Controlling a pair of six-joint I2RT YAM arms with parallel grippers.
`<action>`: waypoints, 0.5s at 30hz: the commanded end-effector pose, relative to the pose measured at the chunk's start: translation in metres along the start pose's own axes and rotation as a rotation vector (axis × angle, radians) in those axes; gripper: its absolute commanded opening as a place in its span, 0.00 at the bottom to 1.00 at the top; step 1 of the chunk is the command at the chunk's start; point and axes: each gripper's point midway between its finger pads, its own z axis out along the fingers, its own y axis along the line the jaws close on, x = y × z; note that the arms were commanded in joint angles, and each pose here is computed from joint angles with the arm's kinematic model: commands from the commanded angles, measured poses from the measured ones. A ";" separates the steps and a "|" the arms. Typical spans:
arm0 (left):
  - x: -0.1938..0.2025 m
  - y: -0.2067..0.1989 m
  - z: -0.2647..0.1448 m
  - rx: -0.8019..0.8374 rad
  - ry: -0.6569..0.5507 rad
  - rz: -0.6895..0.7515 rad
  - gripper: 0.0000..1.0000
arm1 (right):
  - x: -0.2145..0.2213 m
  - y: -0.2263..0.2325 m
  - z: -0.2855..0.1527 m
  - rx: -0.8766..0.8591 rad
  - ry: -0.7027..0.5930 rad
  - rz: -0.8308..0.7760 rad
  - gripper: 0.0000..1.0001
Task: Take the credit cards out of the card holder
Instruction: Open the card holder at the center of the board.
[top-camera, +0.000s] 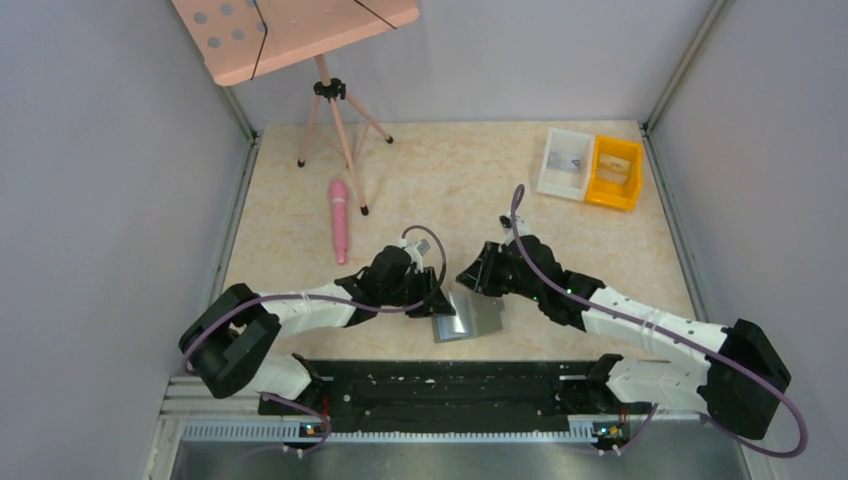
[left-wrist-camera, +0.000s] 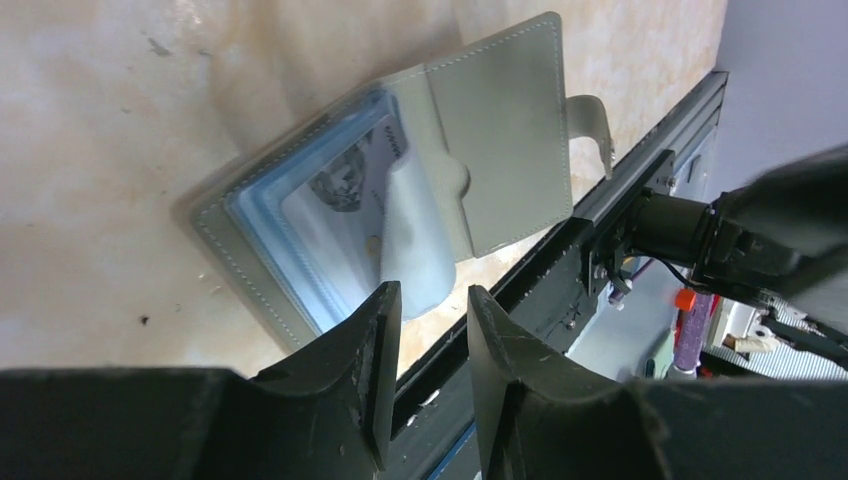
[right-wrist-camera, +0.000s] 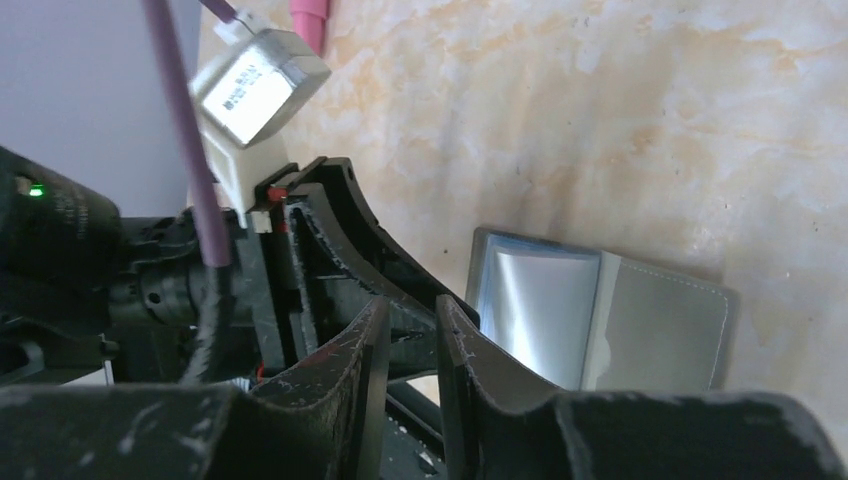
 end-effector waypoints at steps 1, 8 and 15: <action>-0.010 -0.030 0.003 0.100 -0.028 0.031 0.36 | 0.000 0.012 0.009 -0.061 -0.002 0.046 0.23; -0.008 -0.033 0.003 0.104 -0.048 0.025 0.34 | -0.005 -0.003 0.007 0.009 -0.040 0.017 0.27; -0.026 -0.003 -0.031 -0.084 -0.230 0.020 0.33 | 0.019 -0.010 0.016 0.102 0.021 -0.028 0.42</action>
